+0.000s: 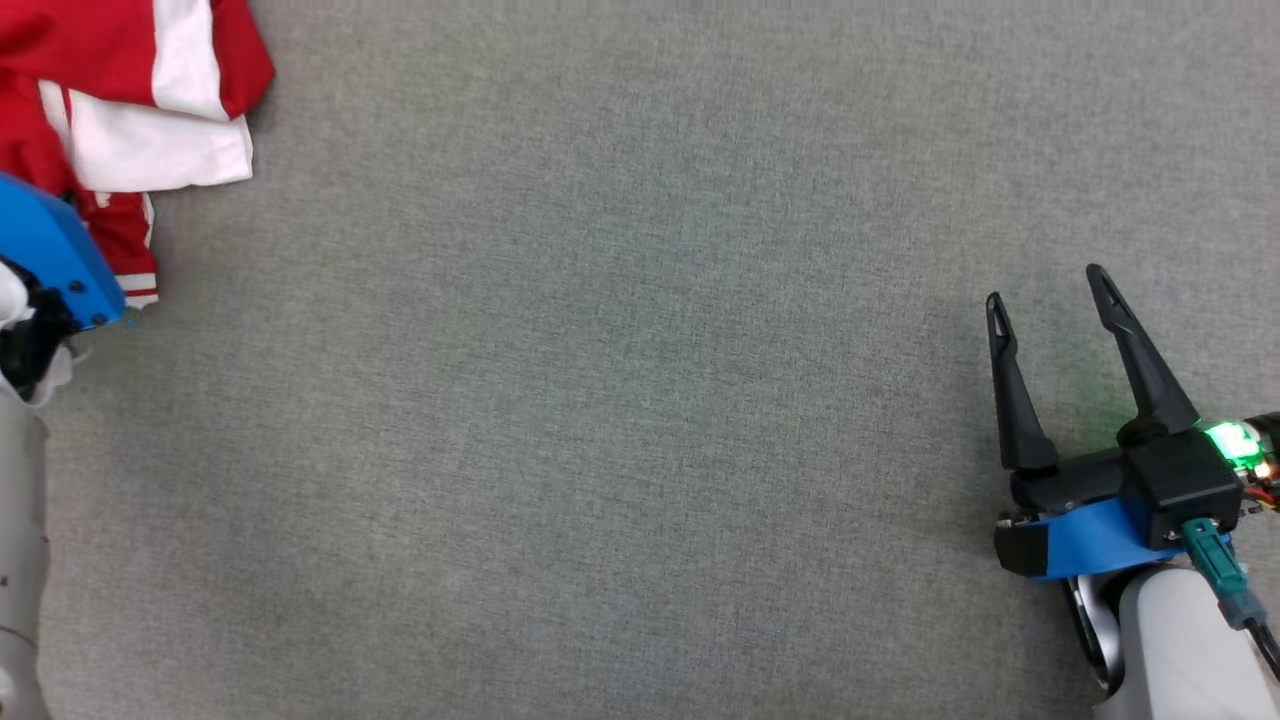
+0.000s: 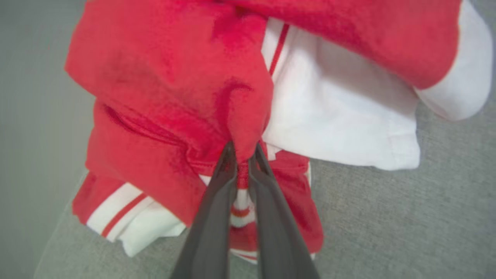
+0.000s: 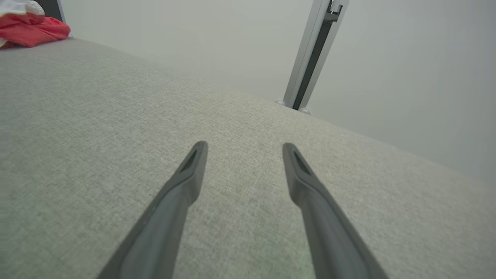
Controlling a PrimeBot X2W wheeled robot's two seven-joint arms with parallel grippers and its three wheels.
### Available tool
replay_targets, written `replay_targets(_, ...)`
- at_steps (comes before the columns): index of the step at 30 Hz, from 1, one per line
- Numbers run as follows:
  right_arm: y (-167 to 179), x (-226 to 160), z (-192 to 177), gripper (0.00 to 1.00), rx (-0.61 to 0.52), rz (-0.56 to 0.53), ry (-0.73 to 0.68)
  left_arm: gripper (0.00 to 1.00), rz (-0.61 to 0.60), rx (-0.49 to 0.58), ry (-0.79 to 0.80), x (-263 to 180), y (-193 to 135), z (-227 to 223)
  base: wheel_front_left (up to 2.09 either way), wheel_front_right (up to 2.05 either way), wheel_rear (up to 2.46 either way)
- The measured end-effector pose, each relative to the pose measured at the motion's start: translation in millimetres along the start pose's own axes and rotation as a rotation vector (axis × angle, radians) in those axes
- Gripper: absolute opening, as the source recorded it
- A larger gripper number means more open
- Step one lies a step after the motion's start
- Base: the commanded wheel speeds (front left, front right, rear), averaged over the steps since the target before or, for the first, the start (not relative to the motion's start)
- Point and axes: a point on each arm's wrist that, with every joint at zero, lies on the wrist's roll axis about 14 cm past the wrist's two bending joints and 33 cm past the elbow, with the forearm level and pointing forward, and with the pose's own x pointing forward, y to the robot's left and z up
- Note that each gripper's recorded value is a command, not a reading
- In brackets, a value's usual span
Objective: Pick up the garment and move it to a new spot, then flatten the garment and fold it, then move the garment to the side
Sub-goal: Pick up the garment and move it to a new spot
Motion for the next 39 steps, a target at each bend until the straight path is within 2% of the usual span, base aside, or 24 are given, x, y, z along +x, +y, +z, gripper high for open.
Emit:
replay_targets(6, 2, -6, 26, 1.00, 0.017, -0.002, -0.046, 0.00, 0.048, 0.011, -0.117, -35, 31, 35, 0.00, 0.00, 0.00)
replay_targets(11, -6, -22, 54, 1.00, 0.049, -0.034, -0.091, 0.00, 0.083, 0.023, -0.267, -83, 58, 78, 0.00, 0.00, 0.00)
replay_targets(16, -20, -52, 74, 1.00, 0.071, -0.090, -0.122, 0.00, 0.076, 0.063, -0.437, -140, 63, 129, 0.00, 0.00, 0.00)
replay_targets(21, -35, -87, 83, 1.00, 0.079, -0.151, -0.133, 0.00, -0.078, 0.132, -0.643, -207, 6, 187, 0.00, 0.00, 0.00)
replay_targets(26, -55, -122, 88, 1.00, 0.091, -0.234, -0.148, 0.00, -0.272, 0.265, -0.805, -277, -78, 217, 0.00, 0.00, 0.00)
replay_targets(29, -67, -139, 91, 1.00, 0.096, -0.284, -0.161, 0.00, -0.430, 0.305, -0.898, -318, -135, 224, 0.00, 0.00, 0.00)
replay_targets(36, -92, -171, 91, 1.00, 0.110, -0.387, -0.174, 0.00, -0.814, 0.397, -0.975, -391, -268, 195, 0.00, 0.00, 0.00)
replay_targets(39, -102, -182, 89, 1.00, 0.113, -0.426, -0.171, 0.00, -0.987, 0.386, -0.981, -418, -310, 174, 0.00, 0.00, 0.00)
